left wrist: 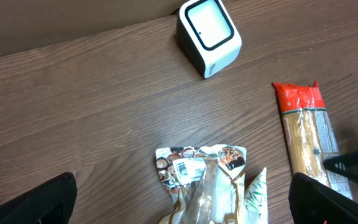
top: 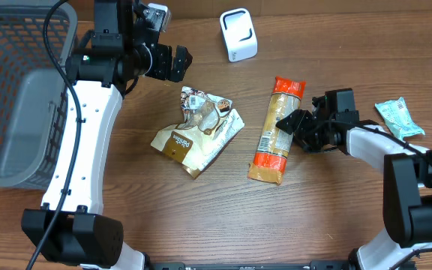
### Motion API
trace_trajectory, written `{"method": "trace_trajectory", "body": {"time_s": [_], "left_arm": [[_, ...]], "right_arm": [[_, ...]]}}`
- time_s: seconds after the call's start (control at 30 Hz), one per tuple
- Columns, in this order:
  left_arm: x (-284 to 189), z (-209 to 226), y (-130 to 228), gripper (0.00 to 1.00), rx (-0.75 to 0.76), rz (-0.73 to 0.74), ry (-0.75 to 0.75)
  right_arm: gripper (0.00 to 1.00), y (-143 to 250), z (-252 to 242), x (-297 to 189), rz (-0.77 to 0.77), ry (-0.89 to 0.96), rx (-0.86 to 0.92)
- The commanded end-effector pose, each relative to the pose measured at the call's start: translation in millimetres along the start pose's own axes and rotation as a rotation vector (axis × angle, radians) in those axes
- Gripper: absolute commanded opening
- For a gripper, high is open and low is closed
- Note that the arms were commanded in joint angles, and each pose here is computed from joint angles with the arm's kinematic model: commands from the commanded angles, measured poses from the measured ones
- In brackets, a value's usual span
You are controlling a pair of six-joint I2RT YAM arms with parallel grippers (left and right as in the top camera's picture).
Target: Scan the item barcode
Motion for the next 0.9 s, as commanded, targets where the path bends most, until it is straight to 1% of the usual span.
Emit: {"method": "trace_trajectory", "body": {"time_s": [0.0, 0.07, 0.13, 0.17, 0.23, 0.43, 0.5, 0.67, 0.7, 0.77, 0.87], "left_arm": [[-7.9, -5.4, -5.7, 1.00, 0.031, -0.026, 0.005], [-7.9, -5.5, -5.7, 1.00, 0.031, -0.026, 0.006], [-7.9, -5.4, -5.8, 1.00, 0.031, -0.027, 0.005], [-7.9, -5.5, -5.7, 1.00, 0.031, -0.026, 0.006], [-7.9, -5.5, -5.7, 1.00, 0.031, -0.026, 0.006], [-7.9, -5.5, -5.7, 1.00, 0.031, -0.026, 0.006], [-7.9, -5.5, -5.7, 1.00, 0.031, -0.026, 0.006], [-7.9, -5.5, -5.7, 1.00, 0.031, -0.026, 0.006], [-7.9, -5.5, -5.7, 1.00, 0.031, -0.026, 0.006], [-7.9, -5.5, -5.7, 1.00, 0.031, -0.026, 0.006], [-7.9, -5.4, -5.7, 1.00, 0.031, -0.026, 0.005]], "right_arm": [[0.27, 16.5, -31.7, 17.9, 0.055, 0.082, 0.078], [0.18, 15.5, -28.7, 18.1, 0.055, 0.065, 0.071], [0.14, 15.7, -23.5, 18.4, 0.063, 0.033, 0.053], [0.10, 16.0, -20.4, 18.3, 0.068, 0.014, 0.029], [0.04, 15.8, -15.3, 18.1, 0.075, -0.015, 0.013], [0.04, 9.6, 12.1, 8.6, 0.089, -0.120, -0.057], [0.04, 8.7, 30.9, 0.6, 0.104, -0.201, -0.127], [0.04, 13.5, 86.3, -30.4, 0.150, -0.487, -0.335], [0.04, 14.3, 92.5, -35.3, 0.153, -0.518, -0.350], [0.04, 14.9, 101.0, -43.4, 0.151, -0.550, -0.369], [0.04, 15.7, 104.9, -49.5, 0.145, -0.552, -0.375]]}}
Point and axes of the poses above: each gripper's point midway between its finger pads, its own x axis out along the fingers, its own z axis along the line the jaws close on, y = z × x, the point moved 2 cm from there along -x, back along the fingers, and after that the axes turned 10 degrees about -x, right-handed, at the moved point
